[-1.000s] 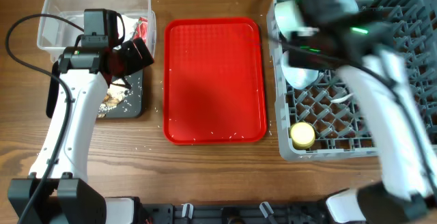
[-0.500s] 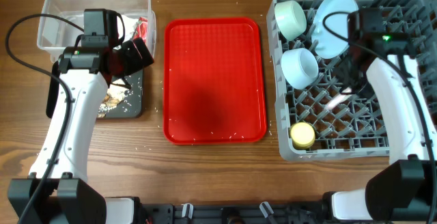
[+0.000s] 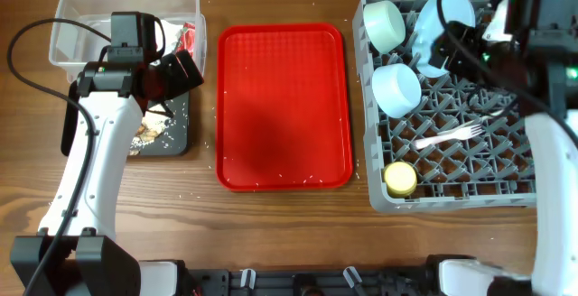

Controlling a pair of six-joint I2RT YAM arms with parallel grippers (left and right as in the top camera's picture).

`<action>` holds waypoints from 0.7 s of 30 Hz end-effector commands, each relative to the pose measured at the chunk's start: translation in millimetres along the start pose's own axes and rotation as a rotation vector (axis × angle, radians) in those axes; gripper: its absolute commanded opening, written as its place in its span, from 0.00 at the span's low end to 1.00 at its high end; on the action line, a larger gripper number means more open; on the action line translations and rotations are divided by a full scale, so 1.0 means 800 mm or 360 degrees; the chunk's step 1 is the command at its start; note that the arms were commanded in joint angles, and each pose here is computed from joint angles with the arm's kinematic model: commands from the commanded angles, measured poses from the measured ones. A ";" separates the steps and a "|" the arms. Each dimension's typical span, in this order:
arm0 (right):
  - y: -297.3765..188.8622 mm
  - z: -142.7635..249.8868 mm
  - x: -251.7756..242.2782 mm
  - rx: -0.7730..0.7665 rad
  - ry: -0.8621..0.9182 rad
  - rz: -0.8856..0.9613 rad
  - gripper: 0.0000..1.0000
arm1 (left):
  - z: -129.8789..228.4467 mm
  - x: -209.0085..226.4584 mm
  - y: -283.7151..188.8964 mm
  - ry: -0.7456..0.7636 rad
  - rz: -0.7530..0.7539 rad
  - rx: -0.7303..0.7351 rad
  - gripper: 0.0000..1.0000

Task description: Sort waste into correct bins and load items into the dishwasher rack

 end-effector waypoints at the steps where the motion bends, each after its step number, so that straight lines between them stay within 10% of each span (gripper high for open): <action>1: -0.011 0.002 0.035 -0.0027 -0.0251 -0.0231 0.96 | -0.007 -0.004 -0.002 -0.0013 0.0030 -0.0029 1.00; 21: -0.144 0.053 0.086 -0.0452 -0.0585 -0.0349 1.00 | -0.008 -0.005 -0.002 -0.0014 0.0039 -0.0039 1.00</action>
Point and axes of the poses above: each gripper's point midway between its finger pads, its own y axis out along the fingers, its own x axis along the line the jaws close on, z = x × y, the point moved 9 cm from there along -y, back along the fingers, and after that the axes turned 15 degrees about -y, right-handed, at the moved point
